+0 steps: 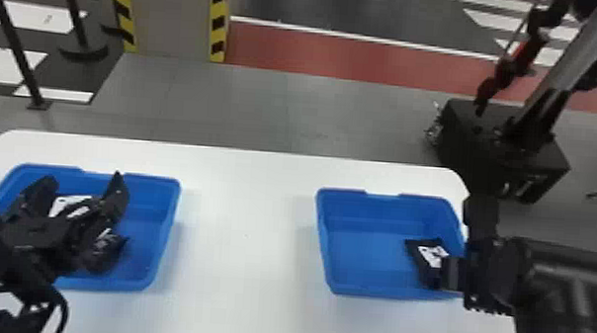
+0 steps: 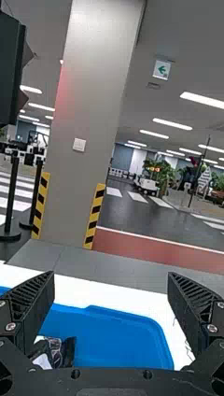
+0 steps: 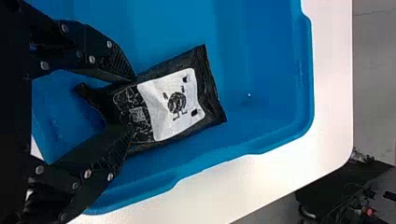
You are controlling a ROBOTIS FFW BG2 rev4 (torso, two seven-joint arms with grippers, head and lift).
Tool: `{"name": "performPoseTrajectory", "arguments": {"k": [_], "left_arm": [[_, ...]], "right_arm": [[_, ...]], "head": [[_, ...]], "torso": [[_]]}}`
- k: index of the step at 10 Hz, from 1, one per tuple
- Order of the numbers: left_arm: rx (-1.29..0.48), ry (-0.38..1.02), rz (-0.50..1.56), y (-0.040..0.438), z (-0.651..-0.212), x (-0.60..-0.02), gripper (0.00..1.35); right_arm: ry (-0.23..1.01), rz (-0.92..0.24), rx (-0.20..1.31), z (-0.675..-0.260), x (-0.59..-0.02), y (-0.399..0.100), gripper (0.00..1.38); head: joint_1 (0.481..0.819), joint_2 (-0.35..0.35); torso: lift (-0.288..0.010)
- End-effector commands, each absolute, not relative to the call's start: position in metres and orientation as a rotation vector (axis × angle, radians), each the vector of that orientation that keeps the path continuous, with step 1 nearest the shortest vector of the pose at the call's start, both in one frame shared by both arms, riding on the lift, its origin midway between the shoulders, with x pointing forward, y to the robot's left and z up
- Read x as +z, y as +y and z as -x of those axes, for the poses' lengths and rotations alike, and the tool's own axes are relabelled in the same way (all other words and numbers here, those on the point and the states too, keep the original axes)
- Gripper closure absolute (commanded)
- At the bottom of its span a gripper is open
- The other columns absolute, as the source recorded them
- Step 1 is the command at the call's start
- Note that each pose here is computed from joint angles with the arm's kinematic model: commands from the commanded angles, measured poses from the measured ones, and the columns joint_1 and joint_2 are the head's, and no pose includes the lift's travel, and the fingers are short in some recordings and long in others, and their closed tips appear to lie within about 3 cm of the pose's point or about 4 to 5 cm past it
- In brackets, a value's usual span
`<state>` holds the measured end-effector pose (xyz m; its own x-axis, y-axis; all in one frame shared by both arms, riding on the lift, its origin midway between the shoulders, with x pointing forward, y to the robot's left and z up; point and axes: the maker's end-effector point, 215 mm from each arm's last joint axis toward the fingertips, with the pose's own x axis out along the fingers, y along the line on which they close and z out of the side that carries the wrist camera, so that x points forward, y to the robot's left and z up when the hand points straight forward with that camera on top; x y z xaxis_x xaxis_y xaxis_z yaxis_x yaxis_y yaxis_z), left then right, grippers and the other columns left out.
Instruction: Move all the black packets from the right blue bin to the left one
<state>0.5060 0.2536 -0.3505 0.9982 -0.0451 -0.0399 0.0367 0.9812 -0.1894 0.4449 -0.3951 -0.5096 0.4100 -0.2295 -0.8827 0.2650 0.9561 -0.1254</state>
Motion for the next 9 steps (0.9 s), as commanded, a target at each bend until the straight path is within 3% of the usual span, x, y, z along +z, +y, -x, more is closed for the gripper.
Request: {"name": "performPoseTrajectory", "arguments": {"k": [1, 2, 3, 7, 9], "left_arm": [[-0.041, 0.045, 0.190, 0.254, -0.506, -0.351, 0.13], [-0.041, 0.045, 0.190, 0.254, -0.506, -0.351, 0.13], [-0.042, 0.043, 0.190, 0.253, -0.506, -0.350, 0.13], [-0.040, 0.045, 0.192, 0.253, -0.505, -0.351, 0.13], [-0.039, 0.035, 0.195, 0.254, -0.505, -0.349, 0.13]], "right_arm": [[1.107, -0.033, -0.308, -0.445, -0.512, -0.394, 0.89], [1.087, -0.032, -0.297, -0.450, -0.512, -0.391, 0.95], [1.058, -0.029, -0.296, -0.452, -0.509, -0.391, 1.20], [0.791, -0.027, -0.233, -0.474, -0.439, -0.365, 1.17], [0.625, -0.063, -0.119, -0.491, -0.390, -0.327, 1.17]], "head": [[0.695, -0.165], [0.695, -0.165], [0.695, -0.163], [0.695, -0.148], [0.695, -0.124]], "torso": [[-0.110], [-0.110], [-0.110], [-0.110], [-0.110]]}}
